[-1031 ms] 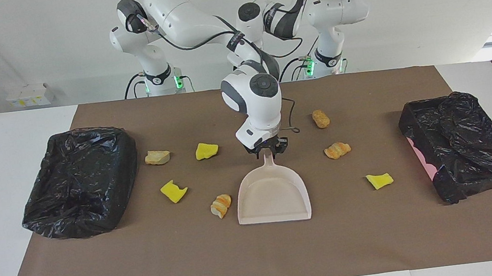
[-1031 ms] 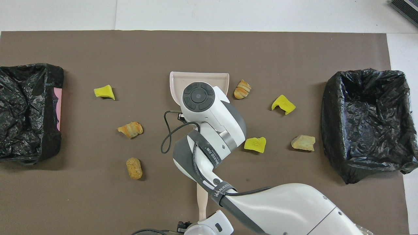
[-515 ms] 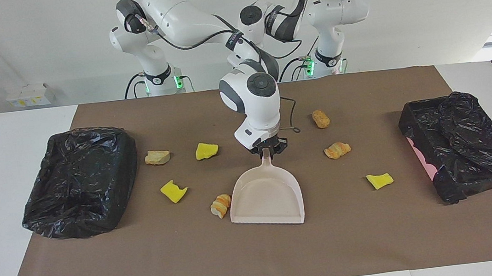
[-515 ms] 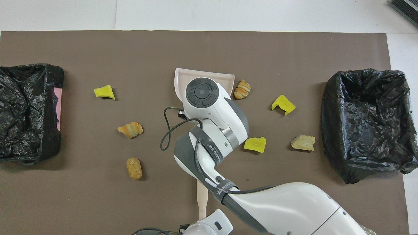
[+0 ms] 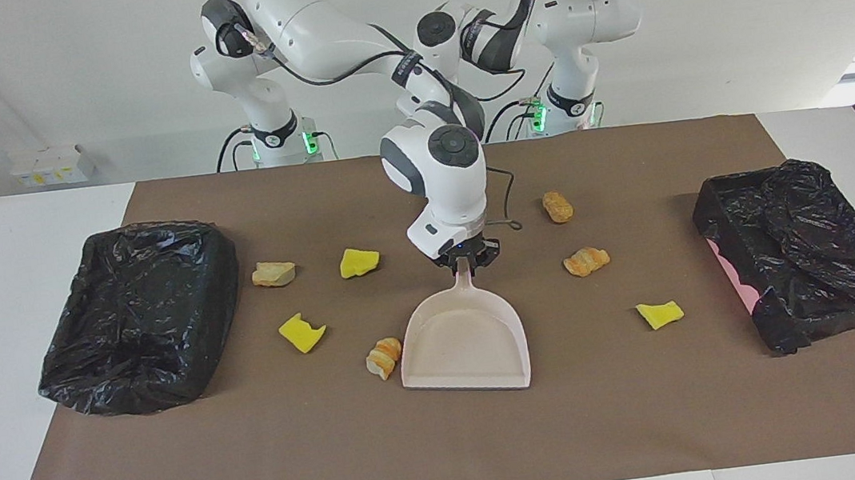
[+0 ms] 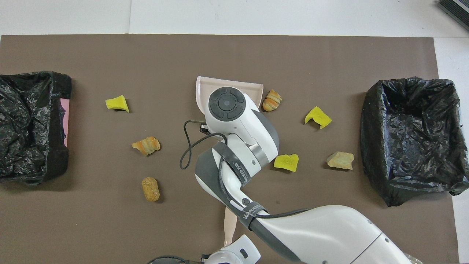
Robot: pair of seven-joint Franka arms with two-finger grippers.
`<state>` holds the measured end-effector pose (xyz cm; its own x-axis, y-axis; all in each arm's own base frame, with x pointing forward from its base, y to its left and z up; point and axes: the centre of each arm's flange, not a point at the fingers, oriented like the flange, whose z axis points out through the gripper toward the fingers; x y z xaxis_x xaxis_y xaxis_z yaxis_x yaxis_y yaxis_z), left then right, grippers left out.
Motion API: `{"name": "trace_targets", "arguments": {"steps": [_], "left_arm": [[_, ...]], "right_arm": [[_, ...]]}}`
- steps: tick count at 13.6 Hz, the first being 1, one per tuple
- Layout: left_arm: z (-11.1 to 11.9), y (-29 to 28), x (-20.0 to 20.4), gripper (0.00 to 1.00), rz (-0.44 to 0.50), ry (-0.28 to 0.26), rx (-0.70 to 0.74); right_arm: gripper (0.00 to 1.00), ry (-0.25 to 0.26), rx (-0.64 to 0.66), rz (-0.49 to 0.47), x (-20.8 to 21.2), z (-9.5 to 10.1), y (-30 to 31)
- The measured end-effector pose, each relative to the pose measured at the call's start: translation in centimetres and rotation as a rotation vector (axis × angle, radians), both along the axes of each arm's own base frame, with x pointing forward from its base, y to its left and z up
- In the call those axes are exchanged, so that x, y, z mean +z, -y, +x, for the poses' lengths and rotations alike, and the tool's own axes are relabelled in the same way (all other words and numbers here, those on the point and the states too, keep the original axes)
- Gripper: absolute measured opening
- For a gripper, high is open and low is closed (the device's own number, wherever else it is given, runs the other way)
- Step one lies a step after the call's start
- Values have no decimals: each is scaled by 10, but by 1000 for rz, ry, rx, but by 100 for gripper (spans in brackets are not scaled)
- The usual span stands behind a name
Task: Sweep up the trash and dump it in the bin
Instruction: 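Grasp the dustpan handle with the right gripper and lift it, then place the dustpan near the chunks while the left gripper grasps the brush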
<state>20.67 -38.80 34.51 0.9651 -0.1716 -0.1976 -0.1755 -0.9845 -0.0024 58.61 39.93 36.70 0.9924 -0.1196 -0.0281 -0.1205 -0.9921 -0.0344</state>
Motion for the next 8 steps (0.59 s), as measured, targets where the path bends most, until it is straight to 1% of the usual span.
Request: {"name": "trace_targets", "arguments": {"steps": [1,3,4,6,8], "left_arm": [[10,-10,4,27,22,1,10],[40,-38,16,27,56,-4,35],[55,-54,23,27,67,-5,53],[84,-85,36,27,84,25,80],[118,-121,49,27,102,66,57]], "right_arm": [[32,3,58,-1,10,4,11],[32,5,176,-5,35,14,40],[32,-2,254,-10,47,17,56],[32,-31,461,-15,65,18,82],[32,-61,623,-11,74,16,95]]}}
